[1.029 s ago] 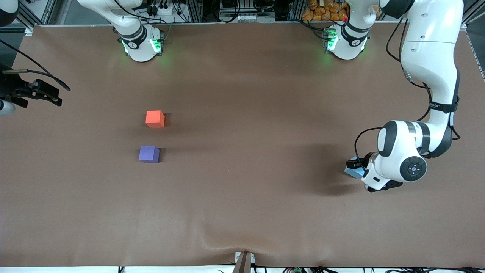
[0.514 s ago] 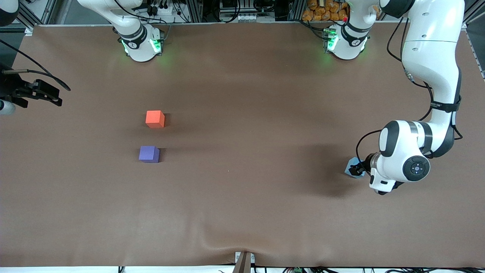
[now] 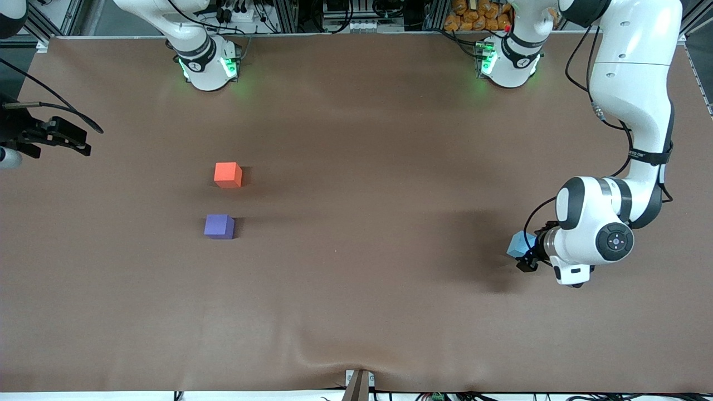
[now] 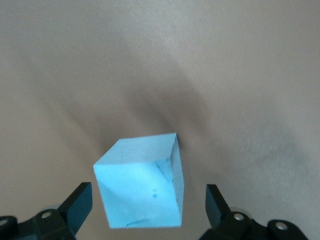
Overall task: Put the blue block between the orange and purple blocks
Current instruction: 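Reach the left gripper down over the light-blue block, then close the left gripper on the light-blue block and lift it, then carry the light-blue block with the left gripper to the table middle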
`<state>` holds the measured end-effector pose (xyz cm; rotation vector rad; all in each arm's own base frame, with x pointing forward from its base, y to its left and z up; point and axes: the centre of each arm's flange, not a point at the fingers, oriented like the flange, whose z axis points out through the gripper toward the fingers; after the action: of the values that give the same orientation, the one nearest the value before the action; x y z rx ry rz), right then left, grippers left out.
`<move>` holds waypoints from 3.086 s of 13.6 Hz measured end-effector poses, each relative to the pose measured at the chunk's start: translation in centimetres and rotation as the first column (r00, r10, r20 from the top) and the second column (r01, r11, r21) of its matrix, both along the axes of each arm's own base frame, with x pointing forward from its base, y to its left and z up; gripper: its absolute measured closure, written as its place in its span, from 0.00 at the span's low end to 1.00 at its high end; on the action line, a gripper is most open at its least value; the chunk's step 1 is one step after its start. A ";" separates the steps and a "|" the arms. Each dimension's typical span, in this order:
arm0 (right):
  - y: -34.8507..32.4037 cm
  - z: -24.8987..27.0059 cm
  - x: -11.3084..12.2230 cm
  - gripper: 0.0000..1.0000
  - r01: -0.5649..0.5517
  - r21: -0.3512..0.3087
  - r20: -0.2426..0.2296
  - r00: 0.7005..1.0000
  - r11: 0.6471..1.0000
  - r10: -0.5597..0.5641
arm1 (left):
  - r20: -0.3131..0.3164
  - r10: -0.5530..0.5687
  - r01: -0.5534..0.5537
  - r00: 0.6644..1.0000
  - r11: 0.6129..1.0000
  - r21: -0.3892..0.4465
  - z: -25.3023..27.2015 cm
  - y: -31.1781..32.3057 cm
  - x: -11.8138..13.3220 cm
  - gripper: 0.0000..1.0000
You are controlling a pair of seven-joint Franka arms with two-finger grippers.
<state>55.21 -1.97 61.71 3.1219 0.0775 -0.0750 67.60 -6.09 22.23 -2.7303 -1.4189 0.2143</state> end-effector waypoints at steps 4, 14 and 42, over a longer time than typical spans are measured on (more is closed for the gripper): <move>0.0 0.0 0.0 0.00 0.000 0.000 0.000 1.000 1.000 0.000 | -0.019 0.038 -0.037 0.999 0.999 0.005 -2.3 1.3 -1.5 0.00; 0.0 0.2 0.0 0.00 0.000 0.000 0.006 1.000 1.000 0.000 | -0.035 -0.028 0.029 0.999 0.999 0.031 -3.5 0.6 -2.8 0.38; 2.2 -3.7 2.5 0.00 -0.040 0.002 -0.044 0.998 0.999 0.040 | 0.024 -0.714 0.704 0.699 0.683 -0.194 16.0 -41.5 -22.1 0.38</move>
<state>57.67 0.26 58.03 3.1191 0.1406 -0.1434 45.49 -47.57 38.22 -3.1472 -0.2292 0.3800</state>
